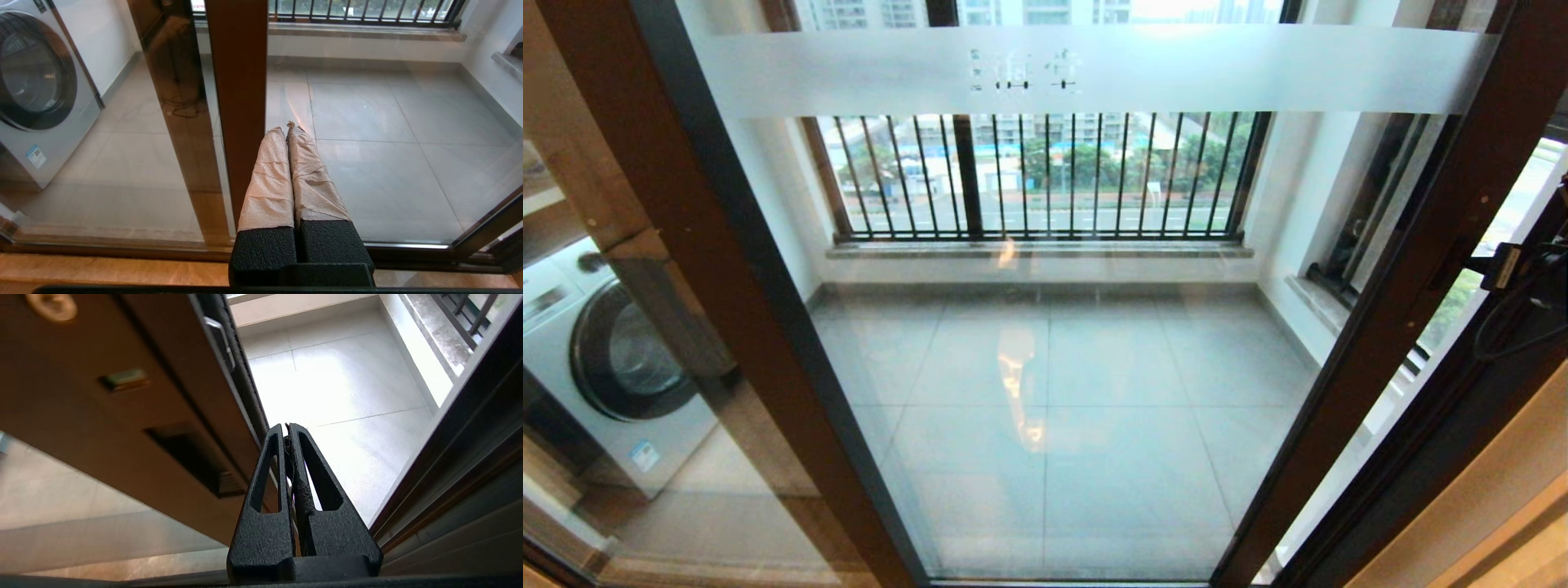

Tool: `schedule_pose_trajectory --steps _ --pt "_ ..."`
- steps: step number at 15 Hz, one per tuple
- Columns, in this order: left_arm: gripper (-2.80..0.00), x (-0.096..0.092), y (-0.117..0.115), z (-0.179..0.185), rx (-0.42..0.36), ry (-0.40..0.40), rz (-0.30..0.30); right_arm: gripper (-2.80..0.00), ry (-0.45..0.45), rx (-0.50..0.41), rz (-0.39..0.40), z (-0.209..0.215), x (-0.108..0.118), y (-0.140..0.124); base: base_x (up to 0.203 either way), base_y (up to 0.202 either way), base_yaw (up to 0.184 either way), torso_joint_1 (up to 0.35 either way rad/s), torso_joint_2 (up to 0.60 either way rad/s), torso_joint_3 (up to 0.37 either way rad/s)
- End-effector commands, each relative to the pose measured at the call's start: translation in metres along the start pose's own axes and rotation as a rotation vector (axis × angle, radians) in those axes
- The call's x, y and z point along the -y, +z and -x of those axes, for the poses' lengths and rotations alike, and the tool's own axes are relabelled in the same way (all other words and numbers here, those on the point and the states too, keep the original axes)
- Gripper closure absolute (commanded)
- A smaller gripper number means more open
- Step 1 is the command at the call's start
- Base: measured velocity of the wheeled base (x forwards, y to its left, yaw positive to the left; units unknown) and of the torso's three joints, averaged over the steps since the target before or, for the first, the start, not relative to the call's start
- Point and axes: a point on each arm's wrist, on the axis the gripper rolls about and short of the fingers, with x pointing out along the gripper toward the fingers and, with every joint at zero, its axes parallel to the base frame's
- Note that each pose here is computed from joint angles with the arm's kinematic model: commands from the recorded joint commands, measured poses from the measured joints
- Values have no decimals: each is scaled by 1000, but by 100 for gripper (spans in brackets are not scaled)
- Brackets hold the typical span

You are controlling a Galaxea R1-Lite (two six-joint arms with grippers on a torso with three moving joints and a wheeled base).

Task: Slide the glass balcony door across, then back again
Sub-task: Open the slid door

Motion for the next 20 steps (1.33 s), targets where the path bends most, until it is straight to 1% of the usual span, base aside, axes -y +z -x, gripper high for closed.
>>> schedule_pose_trajectory --steps 1,5,8,12,20 --pt "0 0 0 0 -1 0 1 0 23 12 9 6 -7 4 0 0 0 0 0 0" --pt "0 0 0 0 -1 0 1 0 30 5 9 6 -10 1 0 0 0 0 0 0" --pt "0 0 0 0 -1 0 1 0 58 -18 9 4 -20 -6 0 0 0 0 0 0" --pt "0 0 0 0 -1 0 1 0 76 -1 21 0 -27 -10 0 0 0 0 0 0" --pt "0 0 0 0 -1 0 1 0 136 -17 20 -6 -47 -15 0 0 0 0 0 0"
